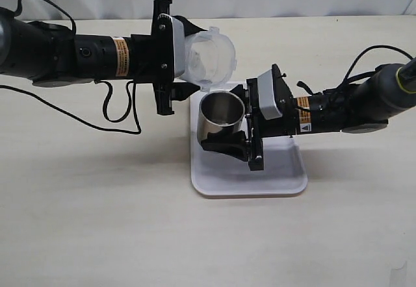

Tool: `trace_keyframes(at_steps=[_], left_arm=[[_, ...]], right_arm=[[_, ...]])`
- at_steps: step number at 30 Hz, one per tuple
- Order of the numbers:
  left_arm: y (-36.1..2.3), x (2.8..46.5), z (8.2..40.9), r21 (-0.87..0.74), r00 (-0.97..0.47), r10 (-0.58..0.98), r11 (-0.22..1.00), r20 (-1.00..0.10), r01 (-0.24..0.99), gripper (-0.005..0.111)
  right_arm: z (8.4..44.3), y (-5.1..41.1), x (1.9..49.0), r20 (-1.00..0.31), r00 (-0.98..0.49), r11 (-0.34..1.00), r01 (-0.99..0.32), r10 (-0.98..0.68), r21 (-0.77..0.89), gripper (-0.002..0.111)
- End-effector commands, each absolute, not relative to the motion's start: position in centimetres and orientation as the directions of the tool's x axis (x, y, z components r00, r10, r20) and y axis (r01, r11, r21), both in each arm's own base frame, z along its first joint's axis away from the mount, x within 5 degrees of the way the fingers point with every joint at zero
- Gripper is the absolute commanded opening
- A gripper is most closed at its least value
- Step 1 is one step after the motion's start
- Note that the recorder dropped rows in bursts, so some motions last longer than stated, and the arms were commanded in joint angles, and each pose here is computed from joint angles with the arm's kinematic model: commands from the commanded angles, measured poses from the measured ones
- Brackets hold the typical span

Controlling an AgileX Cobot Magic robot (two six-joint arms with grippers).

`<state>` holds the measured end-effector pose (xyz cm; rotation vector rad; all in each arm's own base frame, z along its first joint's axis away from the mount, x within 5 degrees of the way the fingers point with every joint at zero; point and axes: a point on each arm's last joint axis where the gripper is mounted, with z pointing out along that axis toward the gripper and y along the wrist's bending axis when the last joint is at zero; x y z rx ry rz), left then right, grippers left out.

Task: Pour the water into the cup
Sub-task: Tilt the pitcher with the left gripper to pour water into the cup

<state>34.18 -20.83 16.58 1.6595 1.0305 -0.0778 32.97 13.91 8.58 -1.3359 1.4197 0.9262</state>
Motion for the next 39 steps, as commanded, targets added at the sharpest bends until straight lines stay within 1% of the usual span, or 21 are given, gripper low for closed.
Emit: trace_keyframes(at_steps=[1, 8, 12, 21, 30, 34, 39], left_arm=[[-21.0, 34.3, 17.7, 0.805, 0.669, 0.558, -0.002, -0.491, 0.593, 0.0], [-21.0, 34.3, 17.7, 0.831, 0.7, 0.557, -0.032, -0.447, 0.556, 0.0], [-21.0, 34.3, 17.7, 0.831, 0.701, 0.557, -0.033, -0.446, 0.555, 0.0], [-21.0, 34.3, 17.7, 0.831, 0.7, 0.558, -0.033, -0.446, 0.556, 0.0], [-20.9, 34.4, 17.5, 0.831, 0.694, 0.576, -0.045, -0.432, 0.554, 0.0], [-20.9, 34.4, 17.5, 0.851, 0.72, 0.573, -0.072, -0.391, 0.52, 0.0], [-20.9, 34.4, 17.5, 0.861, 0.733, 0.571, -0.087, -0.37, 0.502, 0.0]], right_arm=[[8.8, 14.0, 32.9, -0.964, 0.062, 0.101, -0.991, -0.257, -0.09, 0.004], [8.8, 14.4, 32.8, -0.964, 0.065, 0.092, -0.992, -0.257, -0.092, 0.004], [9.0, 15.3, 32.6, -0.962, 0.103, 0.065, -0.99, -0.252, -0.123, 0.004], [9.1, 15.5, 32.9, -0.963, 0.099, 0.072, -0.99, -0.25, -0.121, 0.004], [8.8, 15.4, 33.1, -0.954, 0.093, 0.09, -0.988, -0.284, -0.124, 0.004], [8.8, 15.4, 33.1, -0.954, 0.093, 0.09, -0.988, -0.284, -0.124, 0.004], [8.9, 15.4, 33.2, -0.957, 0.087, 0.109, -0.987, -0.278, -0.121, 0.004]])
